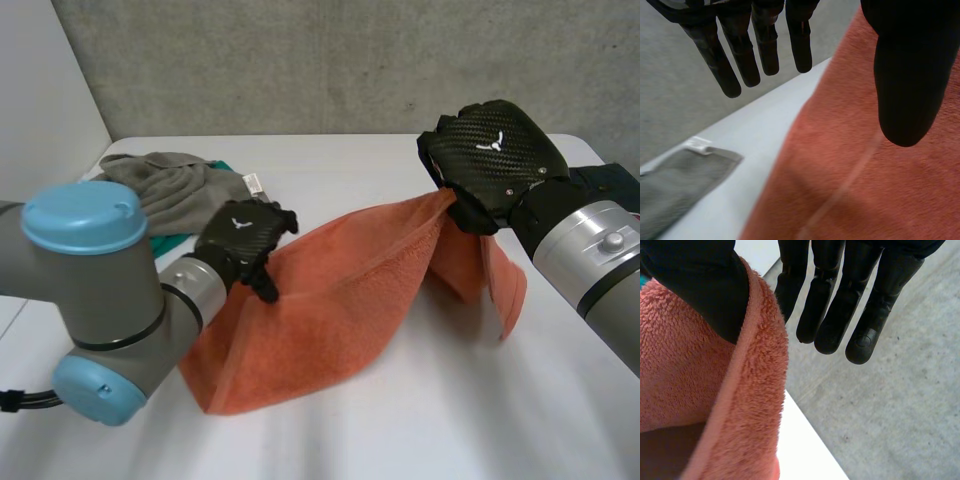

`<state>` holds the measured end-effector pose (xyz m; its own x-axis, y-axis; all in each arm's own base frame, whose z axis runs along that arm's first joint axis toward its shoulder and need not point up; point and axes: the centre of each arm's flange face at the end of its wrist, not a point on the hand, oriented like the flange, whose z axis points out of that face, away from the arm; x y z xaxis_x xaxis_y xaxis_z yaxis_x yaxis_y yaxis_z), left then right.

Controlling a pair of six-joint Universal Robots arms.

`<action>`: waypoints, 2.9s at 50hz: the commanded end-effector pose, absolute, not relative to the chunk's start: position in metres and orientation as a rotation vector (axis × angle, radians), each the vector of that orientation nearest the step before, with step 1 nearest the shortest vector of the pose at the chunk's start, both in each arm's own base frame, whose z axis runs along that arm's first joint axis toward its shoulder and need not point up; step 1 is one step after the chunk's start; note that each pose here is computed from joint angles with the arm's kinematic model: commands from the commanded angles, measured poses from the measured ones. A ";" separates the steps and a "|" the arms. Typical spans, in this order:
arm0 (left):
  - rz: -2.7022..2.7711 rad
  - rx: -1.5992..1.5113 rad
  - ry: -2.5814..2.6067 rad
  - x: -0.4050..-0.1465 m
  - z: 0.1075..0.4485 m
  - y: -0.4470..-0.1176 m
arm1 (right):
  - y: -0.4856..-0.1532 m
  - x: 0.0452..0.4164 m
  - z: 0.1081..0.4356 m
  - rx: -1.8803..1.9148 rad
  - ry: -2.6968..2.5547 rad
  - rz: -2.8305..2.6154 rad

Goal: Fold the laundry.

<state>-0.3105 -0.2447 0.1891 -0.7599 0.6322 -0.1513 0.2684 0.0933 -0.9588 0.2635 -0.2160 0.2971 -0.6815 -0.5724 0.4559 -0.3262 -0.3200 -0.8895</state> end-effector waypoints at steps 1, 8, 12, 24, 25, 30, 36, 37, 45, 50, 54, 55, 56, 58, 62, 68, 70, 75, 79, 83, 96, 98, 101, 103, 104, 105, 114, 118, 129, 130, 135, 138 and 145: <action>1.577 -0.905 -2.029 -0.326 0.169 -0.251 | -0.205 0.263 0.316 -1.149 1.647 -2.182; 1.499 -0.906 -2.024 -0.339 0.152 -0.250 | -0.199 0.261 0.326 -1.142 1.610 -2.217; 1.464 -0.875 -2.030 -0.342 0.148 -0.248 | -0.199 0.261 0.326 -1.143 1.608 -2.219; 1.571 -0.803 -2.077 -0.335 0.160 -0.257 | -0.208 0.260 0.324 -1.152 1.630 -2.229; 1.593 -0.793 -2.084 -0.333 0.163 -0.259 | -0.210 0.260 0.320 -1.163 1.645 -2.215; 1.731 -0.746 -2.086 -0.317 0.195 -0.262 | -0.220 0.264 0.293 -1.238 1.762 -2.090; 1.841 -0.828 -2.053 -0.313 0.201 -0.268 | -0.239 0.271 0.259 -1.342 1.911 -1.924; 1.876 -0.844 -2.039 -0.313 0.203 -0.272 | -0.249 0.274 0.251 -1.364 1.939 -1.890; 2.587 -0.861 -1.633 -0.326 0.289 -0.331 | -0.314 0.296 0.279 -1.257 1.873 -2.175; 2.906 -0.606 -1.279 -0.327 0.354 -0.337 | -0.337 0.304 0.333 -1.071 1.556 -2.588; 3.025 -0.425 -1.051 -0.314 0.404 -0.313 | -0.332 0.303 0.367 -0.965 1.333 -2.772; 3.025 -0.424 -1.052 -0.313 0.405 -0.309 | -0.326 0.301 0.373 -0.967 1.316 -2.779; 3.014 -0.442 -1.066 -0.309 0.404 -0.300 | -0.322 0.300 0.375 -0.974 1.307 -2.776; 3.001 -0.459 -1.097 -0.305 0.398 -0.295 | -0.316 0.299 0.375 -1.004 1.301 -2.755; 2.924 -0.569 -1.257 -0.299 0.361 -0.283 | -0.302 0.299 0.353 -1.133 1.350 -2.615; 2.741 -0.771 -1.549 -0.288 0.282 -0.260 | -0.267 0.292 0.310 -1.346 1.579 -2.275; 2.699 -0.810 -1.602 -0.286 0.267 -0.254 | -0.255 0.288 0.283 -1.425 1.718 -2.087; 2.543 -0.940 -1.750 -0.286 0.222 -0.236 | -0.235 0.281 0.227 -1.581 1.930 -1.709; 2.452 -1.011 -1.821 -0.290 0.199 -0.232 | -0.229 0.289 0.203 -1.619 1.948 -1.596; 2.434 -1.024 -1.837 -0.291 0.196 -0.232 | -0.237 0.294 0.199 -1.536 1.945 -1.649; 2.459 -1.001 -1.797 -0.288 0.225 -0.223 | -0.282 0.254 0.216 -0.922 2.105 -1.655; 2.471 -0.995 -1.786 -0.287 0.230 -0.222 | -0.290 0.243 0.219 -0.893 2.117 -1.672; 2.489 -0.983 -1.759 -0.287 0.238 -0.219 | -0.297 0.237 0.223 -0.914 2.108 -1.702; 2.490 -0.982 -1.756 -0.286 0.240 -0.217 | -0.301 0.233 0.230 -0.999 2.089 -1.743; 2.489 -0.983 -1.755 -0.286 0.240 -0.216 | -0.302 0.233 0.234 -1.045 2.075 -1.760; 2.487 -0.985 -1.755 -0.286 0.240 -0.215 | -0.305 0.234 0.236 -1.145 2.055 -1.782; 2.354 -1.092 -1.823 -0.287 0.220 -0.191 | -0.328 0.250 0.229 -1.613 1.920 -1.875; 2.316 -1.124 -1.848 -0.284 0.215 -0.183 | -0.334 0.267 0.212 -1.679 1.857 -1.840; 2.269 -1.155 -1.886 -0.280 0.206 -0.175 | -0.344 0.314 0.154 -1.809 1.741 -1.739; 2.267 -1.156 -1.887 -0.280 0.206 -0.175 | -0.346 0.315 0.149 -1.813 1.747 -1.732; 2.261 -1.161 -1.889 -0.280 0.204 -0.175 | -0.349 0.321 0.137 -1.821 1.766 -1.706; 2.259 -1.163 -1.888 -0.280 0.204 -0.175 | -0.352 0.322 0.131 -1.824 1.773 -1.704; 2.261 -1.160 -1.893 -0.280 0.204 -0.176 | -0.355 0.322 0.120 -1.822 1.789 -1.689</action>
<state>-0.2801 -0.1749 0.2037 -0.7304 0.4201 -0.5385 0.4562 -0.2868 -0.8424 0.3226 -0.3523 0.1270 -0.2868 -0.7360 0.6133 -0.6459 -0.3243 -0.6912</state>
